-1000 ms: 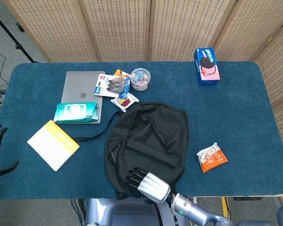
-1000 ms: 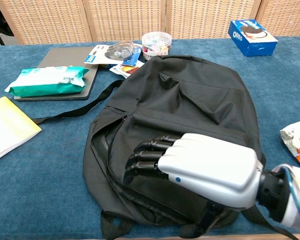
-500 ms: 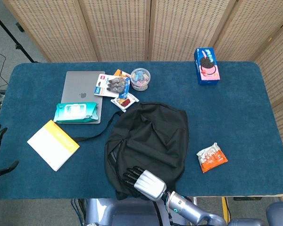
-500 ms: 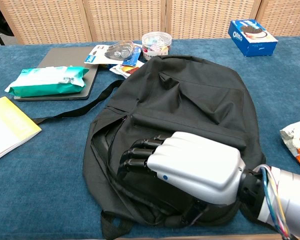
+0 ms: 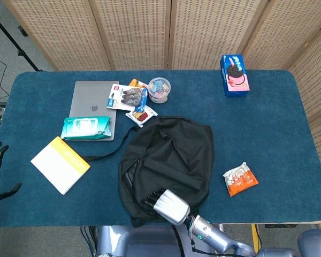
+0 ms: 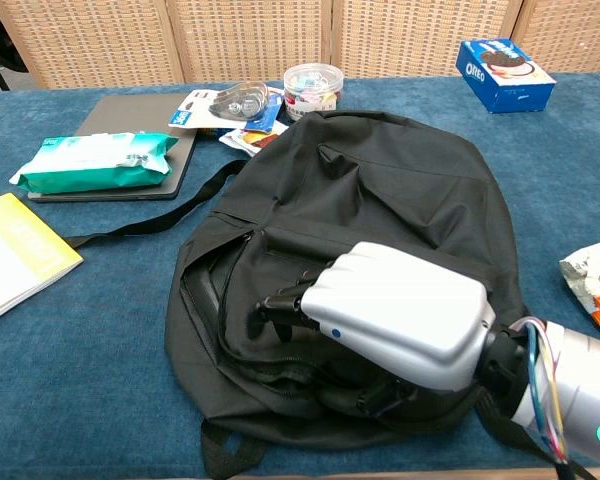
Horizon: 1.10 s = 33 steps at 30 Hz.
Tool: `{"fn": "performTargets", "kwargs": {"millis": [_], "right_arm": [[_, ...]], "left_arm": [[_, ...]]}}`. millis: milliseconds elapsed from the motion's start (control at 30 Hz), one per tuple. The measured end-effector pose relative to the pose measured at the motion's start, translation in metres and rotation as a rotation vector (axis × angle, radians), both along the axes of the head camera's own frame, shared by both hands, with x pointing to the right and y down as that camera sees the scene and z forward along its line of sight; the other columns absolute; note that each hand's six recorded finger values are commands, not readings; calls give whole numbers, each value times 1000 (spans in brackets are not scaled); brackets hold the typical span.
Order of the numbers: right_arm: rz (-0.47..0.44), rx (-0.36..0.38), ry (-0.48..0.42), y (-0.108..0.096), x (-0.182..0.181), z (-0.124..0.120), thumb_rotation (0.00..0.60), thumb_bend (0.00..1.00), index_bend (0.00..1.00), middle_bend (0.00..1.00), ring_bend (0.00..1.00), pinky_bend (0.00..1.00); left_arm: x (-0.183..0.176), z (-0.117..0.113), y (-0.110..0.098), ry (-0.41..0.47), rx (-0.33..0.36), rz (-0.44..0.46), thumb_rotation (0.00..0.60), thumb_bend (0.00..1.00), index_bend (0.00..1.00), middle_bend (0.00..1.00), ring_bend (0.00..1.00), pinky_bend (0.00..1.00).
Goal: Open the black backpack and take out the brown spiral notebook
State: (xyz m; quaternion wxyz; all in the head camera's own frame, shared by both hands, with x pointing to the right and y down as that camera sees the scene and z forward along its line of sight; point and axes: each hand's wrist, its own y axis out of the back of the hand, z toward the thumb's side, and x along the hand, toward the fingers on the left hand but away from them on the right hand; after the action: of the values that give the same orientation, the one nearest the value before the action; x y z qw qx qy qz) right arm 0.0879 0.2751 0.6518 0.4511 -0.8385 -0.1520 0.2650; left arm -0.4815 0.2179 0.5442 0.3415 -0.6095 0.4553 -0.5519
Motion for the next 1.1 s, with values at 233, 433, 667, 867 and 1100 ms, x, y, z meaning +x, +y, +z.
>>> {"fn": "performTargets", "kwargs": {"millis": [233, 433, 667, 867, 1100], "right_arm": [[46, -43, -33, -3, 0, 0, 600, 437, 376, 432, 435, 469], [59, -63, -38, -3, 3, -2, 600, 414, 376, 298, 392, 469], [53, -21, -28, -10, 5, -7, 600, 414, 357, 186, 256, 449], [60, 11, -18, -19, 6, -10, 600, 414, 346, 173, 239, 414], [94, 4, -31, -29, 7, -17, 600, 446, 346, 231, 248, 414]], "left_arm": [[0, -1, 0, 2, 2, -2, 600, 167, 39, 0, 0, 38], [0, -2, 0, 4, 3, -1, 600, 170, 40, 0, 0, 38], [0, -1, 0, 1, 0, 1, 600, 170, 39, 0, 0, 38], [0, -1, 0, 1, 1, 0, 600, 171, 39, 0, 0, 38], [0, -1, 0, 3, 1, 0, 600, 171, 39, 0, 0, 38]]}}
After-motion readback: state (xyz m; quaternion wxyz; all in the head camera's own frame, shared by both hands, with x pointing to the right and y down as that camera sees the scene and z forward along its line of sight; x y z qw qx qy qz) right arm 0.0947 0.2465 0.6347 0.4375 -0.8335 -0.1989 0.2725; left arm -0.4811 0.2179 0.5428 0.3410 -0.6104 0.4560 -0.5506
